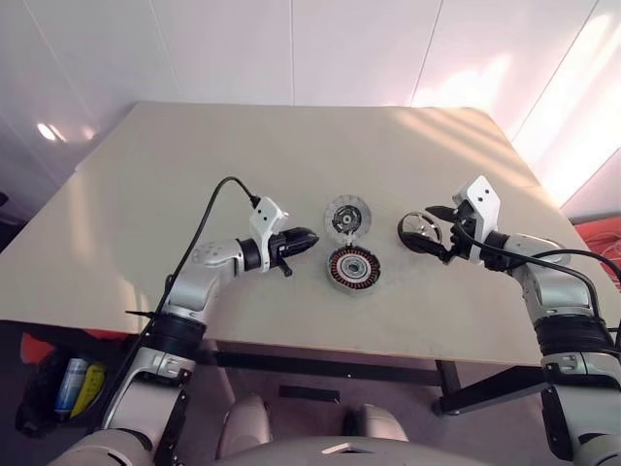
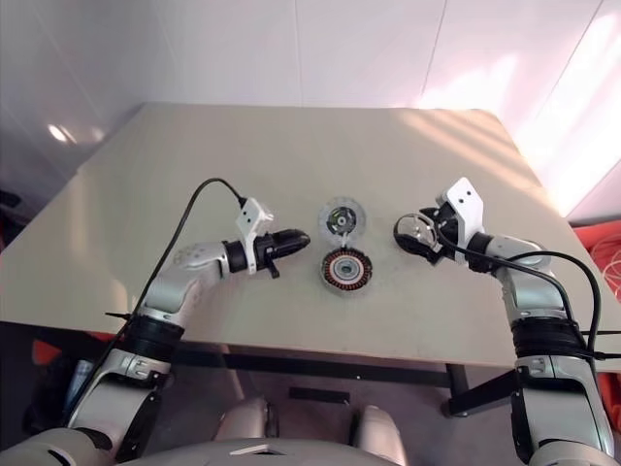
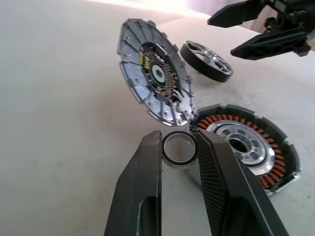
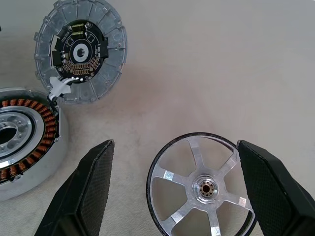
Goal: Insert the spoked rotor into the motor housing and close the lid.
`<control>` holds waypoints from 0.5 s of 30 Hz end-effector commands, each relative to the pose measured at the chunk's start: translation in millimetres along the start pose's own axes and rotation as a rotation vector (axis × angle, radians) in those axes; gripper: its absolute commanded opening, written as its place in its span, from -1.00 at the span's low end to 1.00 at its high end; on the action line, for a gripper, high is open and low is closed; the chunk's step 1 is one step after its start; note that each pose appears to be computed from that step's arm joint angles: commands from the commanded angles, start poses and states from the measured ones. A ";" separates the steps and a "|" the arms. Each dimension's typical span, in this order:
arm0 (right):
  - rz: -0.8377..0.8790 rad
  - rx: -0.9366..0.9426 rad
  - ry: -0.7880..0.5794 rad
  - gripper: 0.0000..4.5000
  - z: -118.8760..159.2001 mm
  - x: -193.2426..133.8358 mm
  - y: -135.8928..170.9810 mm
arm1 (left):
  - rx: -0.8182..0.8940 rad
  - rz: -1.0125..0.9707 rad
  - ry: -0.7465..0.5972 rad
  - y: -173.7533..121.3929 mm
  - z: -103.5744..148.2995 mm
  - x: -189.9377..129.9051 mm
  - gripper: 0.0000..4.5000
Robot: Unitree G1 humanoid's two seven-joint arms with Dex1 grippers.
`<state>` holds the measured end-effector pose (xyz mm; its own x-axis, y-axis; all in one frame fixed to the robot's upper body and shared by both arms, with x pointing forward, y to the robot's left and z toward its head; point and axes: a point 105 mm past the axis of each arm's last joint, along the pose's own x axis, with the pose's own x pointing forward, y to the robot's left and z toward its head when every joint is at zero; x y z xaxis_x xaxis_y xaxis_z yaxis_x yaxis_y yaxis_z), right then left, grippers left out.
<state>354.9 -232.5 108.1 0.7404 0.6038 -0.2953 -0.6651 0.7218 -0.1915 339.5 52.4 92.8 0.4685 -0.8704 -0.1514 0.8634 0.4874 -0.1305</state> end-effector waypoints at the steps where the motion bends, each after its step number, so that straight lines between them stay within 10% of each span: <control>1: -0.015 -0.040 -0.047 1.00 15.7 -0.8 -4.6 | 0.013 -0.077 -0.011 -9.8 19.5 3.9 -0.69; 15: -0.036 -0.037 -0.060 1.00 16.5 -1.8 -4.7 | 0.029 -0.234 0.039 -23.1 35.7 38.5 -0.69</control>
<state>356.3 -233.3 108.1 0.7537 0.5902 -0.2892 -0.6501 0.7341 -0.1963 343.2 9.6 113.5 0.2722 -0.9465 -0.1732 0.9360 0.3022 -0.1802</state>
